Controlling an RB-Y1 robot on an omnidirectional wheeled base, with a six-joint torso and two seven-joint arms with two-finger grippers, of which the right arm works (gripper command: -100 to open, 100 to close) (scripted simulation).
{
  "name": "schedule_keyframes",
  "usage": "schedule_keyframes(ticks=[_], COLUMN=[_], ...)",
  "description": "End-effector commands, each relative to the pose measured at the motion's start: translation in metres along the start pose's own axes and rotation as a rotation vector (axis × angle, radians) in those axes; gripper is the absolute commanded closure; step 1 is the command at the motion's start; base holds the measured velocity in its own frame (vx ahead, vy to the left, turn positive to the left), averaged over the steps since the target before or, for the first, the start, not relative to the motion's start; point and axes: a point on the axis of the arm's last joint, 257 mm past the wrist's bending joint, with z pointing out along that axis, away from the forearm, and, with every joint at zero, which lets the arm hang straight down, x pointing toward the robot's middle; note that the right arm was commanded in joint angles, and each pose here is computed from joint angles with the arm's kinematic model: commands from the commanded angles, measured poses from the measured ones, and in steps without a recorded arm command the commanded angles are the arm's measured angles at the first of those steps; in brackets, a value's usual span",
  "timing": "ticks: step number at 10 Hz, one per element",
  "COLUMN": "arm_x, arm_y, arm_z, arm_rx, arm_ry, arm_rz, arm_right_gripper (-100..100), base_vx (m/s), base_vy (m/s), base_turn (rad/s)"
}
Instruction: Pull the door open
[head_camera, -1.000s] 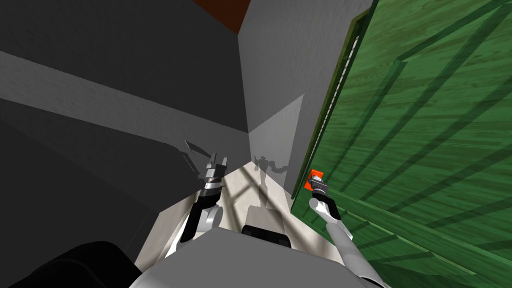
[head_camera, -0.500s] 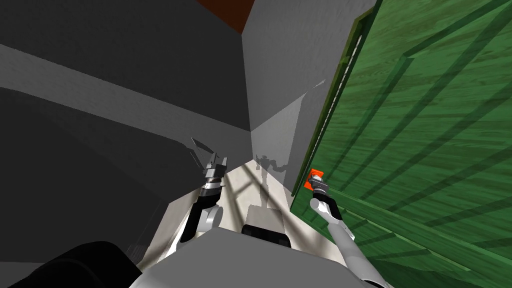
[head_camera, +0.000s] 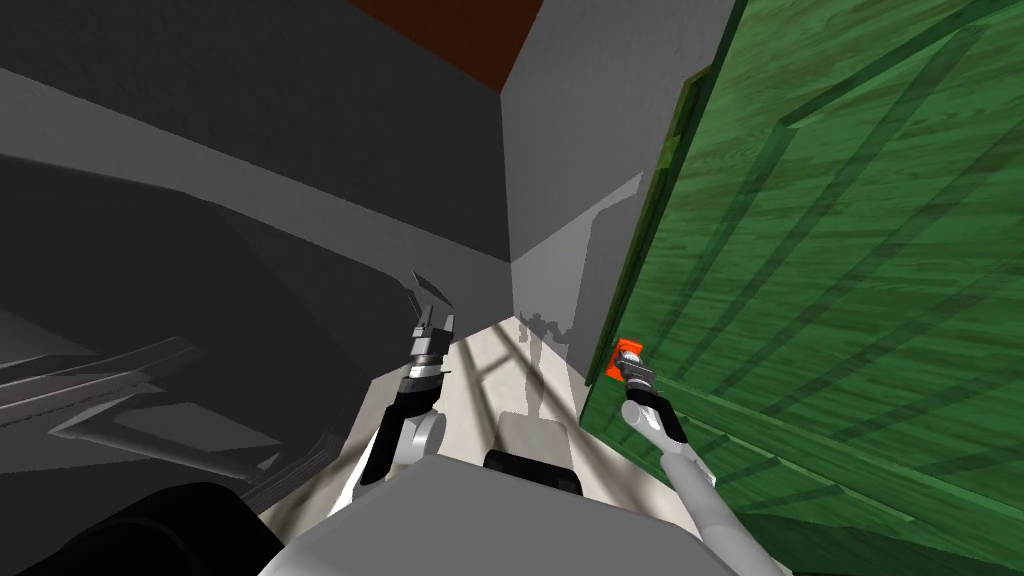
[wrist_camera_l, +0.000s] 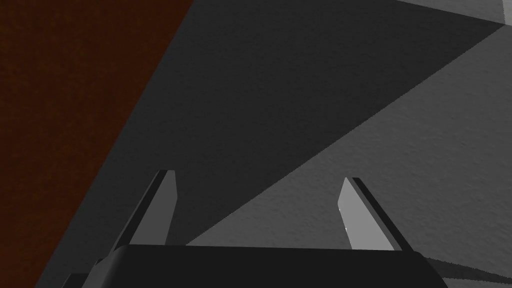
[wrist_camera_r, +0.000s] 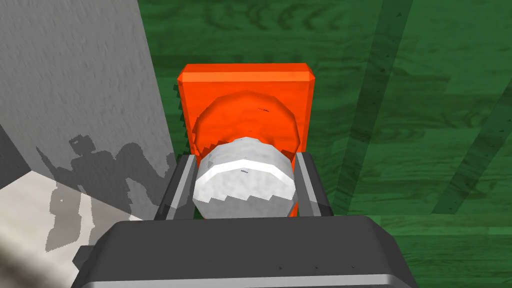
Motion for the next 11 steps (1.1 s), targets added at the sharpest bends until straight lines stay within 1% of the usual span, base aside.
schedule_keyframes(ticks=[1, 2, 3, 4, 11], arm_x=[0.003, 0.003, 0.0, -0.002, 0.002], arm_y=[-0.006, -0.007, -0.004, -0.009, -0.025], arm_z=[0.0006, 0.0003, 0.0002, -0.0018, -0.0066], arm_rx=[0.021, 0.025, 0.019, 0.035, 0.1], arm_ry=[0.004, 0.004, -0.001, -0.005, 0.003], arm_rz=[0.009, 0.011, 0.007, 0.007, 0.01], arm_right_gripper=[100, 100, 100, 100, 100], base_vx=[-0.22, -0.202, -0.083, -0.118, -0.207], base_vy=[-0.036, -0.048, -0.021, -0.014, -0.046], base_turn=[0.128, 0.088, 0.03, 0.079, 0.103])
